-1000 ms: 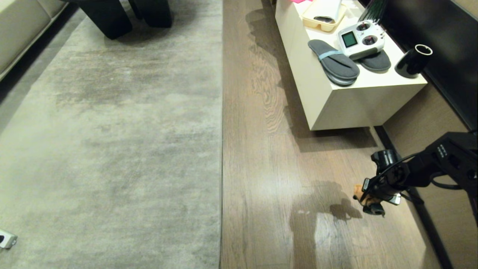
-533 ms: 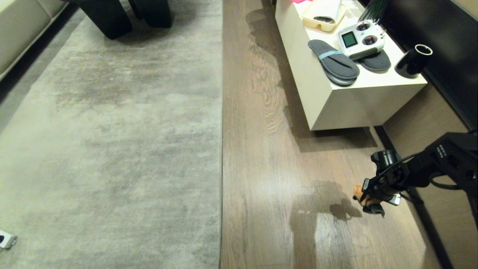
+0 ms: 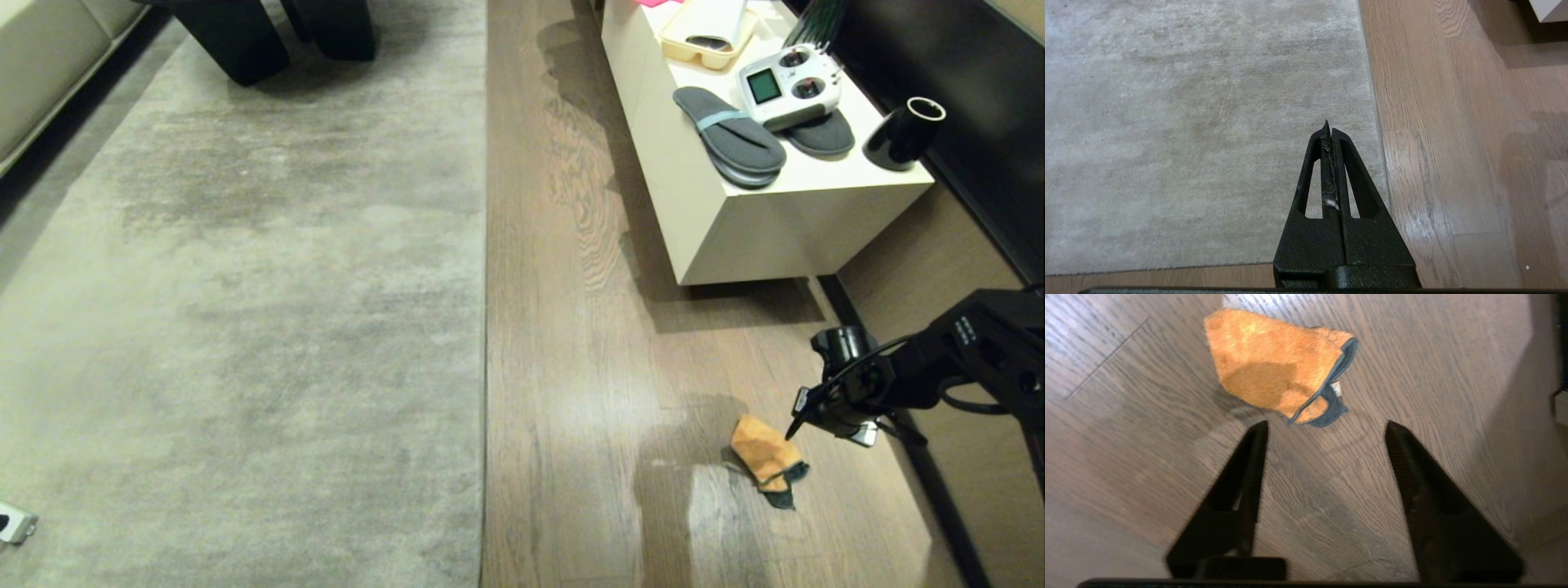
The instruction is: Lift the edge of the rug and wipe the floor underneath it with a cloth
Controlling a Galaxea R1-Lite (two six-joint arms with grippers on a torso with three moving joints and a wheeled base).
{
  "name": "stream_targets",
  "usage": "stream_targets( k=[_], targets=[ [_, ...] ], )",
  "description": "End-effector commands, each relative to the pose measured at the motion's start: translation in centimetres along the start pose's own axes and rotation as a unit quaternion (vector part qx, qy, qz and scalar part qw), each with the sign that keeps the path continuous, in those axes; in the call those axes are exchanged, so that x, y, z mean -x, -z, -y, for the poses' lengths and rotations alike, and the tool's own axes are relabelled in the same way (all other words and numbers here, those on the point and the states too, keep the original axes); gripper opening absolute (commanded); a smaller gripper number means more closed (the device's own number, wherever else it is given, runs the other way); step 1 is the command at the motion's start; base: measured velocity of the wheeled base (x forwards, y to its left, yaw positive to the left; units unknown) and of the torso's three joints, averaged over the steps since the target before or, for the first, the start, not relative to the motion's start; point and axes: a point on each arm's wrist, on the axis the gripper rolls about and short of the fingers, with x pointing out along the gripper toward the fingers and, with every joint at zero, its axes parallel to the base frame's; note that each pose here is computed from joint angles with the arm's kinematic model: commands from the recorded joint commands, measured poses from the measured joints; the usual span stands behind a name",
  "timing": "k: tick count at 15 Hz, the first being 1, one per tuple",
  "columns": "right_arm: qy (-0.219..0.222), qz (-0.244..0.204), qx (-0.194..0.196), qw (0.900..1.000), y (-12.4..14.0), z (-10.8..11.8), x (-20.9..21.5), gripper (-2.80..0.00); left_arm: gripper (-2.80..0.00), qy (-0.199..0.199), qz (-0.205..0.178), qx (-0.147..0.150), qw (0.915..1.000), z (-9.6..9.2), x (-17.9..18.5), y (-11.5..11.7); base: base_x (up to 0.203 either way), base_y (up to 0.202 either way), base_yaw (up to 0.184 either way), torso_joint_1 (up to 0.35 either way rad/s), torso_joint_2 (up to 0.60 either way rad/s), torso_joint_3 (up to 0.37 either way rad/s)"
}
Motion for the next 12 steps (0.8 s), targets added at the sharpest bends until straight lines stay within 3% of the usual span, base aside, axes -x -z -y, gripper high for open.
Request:
stream_targets(
  k=[1,5,12],
  targets=[
    [0.008,0.009,-0.004,1.0,-0.2,0.0,0.2,0.0,-2.8,0.001,-0.001,0.0,1.0,0.0,0.0,0.0,0.0,0.0,0.0,0.0,0.0,0.0],
    [0.013,0.026,-0.026,0.999,-1.0,0.2,2.2,0.0,-2.8,0.0,-0.001,0.0,1.0,0.0,0.0,0.0,0.0,0.0,0.0,0.0,0.0,0.0],
    [0.003,0.046,-0.026,0.999,-0.5,1.6,8.6,0.0,-2.8,0.0,-0.001,0.0,1.0,0.0,0.0,0.0,0.0,0.0,0.0,0.0,0.0,0.0]
  ],
)
